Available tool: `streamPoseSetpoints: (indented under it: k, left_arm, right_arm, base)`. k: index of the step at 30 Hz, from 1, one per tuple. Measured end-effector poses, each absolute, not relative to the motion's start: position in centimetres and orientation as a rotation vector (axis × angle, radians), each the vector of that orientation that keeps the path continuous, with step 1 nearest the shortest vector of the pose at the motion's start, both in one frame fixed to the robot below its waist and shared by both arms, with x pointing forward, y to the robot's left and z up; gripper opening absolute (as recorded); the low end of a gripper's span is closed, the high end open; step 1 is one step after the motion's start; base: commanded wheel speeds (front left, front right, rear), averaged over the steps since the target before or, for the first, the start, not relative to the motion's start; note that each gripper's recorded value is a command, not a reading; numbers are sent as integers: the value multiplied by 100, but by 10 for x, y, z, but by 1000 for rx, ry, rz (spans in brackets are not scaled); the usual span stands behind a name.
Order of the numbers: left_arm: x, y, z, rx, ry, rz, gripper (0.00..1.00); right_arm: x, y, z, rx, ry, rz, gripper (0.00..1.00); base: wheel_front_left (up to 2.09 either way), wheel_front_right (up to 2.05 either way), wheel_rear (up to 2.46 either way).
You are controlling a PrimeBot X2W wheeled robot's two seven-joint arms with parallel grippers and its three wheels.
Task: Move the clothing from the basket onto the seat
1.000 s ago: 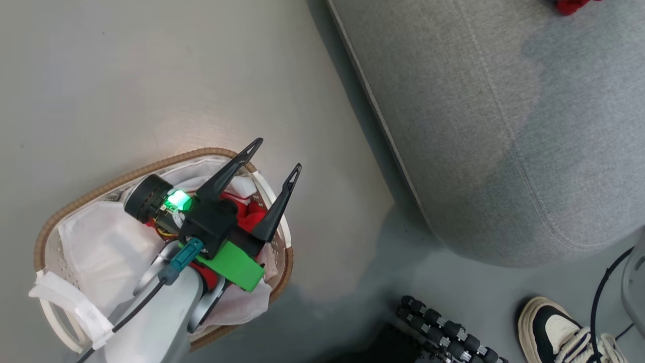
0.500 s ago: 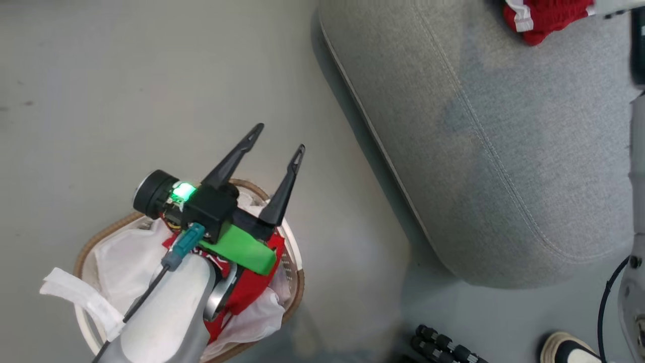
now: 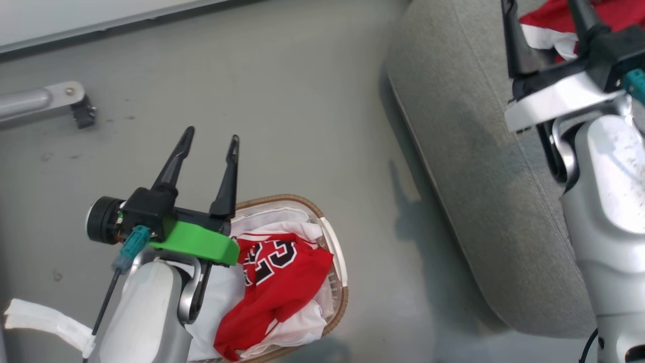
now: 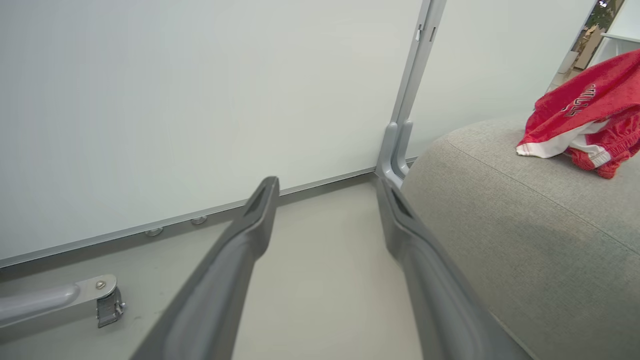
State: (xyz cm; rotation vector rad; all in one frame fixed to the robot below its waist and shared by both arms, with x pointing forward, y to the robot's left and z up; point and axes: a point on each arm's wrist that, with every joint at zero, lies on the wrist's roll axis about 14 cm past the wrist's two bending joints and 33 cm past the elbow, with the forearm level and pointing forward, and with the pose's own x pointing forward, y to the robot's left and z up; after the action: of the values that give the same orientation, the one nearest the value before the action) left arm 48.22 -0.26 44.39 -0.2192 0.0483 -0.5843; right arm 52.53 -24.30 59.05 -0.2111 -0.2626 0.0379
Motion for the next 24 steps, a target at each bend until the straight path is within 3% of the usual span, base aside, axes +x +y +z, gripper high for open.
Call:
streamPoseSetpoints:
  k: [12, 24]
  left_arm:
    - [458, 94, 449, -159, 63, -298, 100]
    - [412, 145, 458, -130, 56, -155, 100]
  right_arm:
    - [478, -194, 509, -49, -68, 96, 100]
    - [425, -182, 486, 6, -3, 86, 100]
  base:
    - [0, 0, 0]
    - [0, 0, 0]
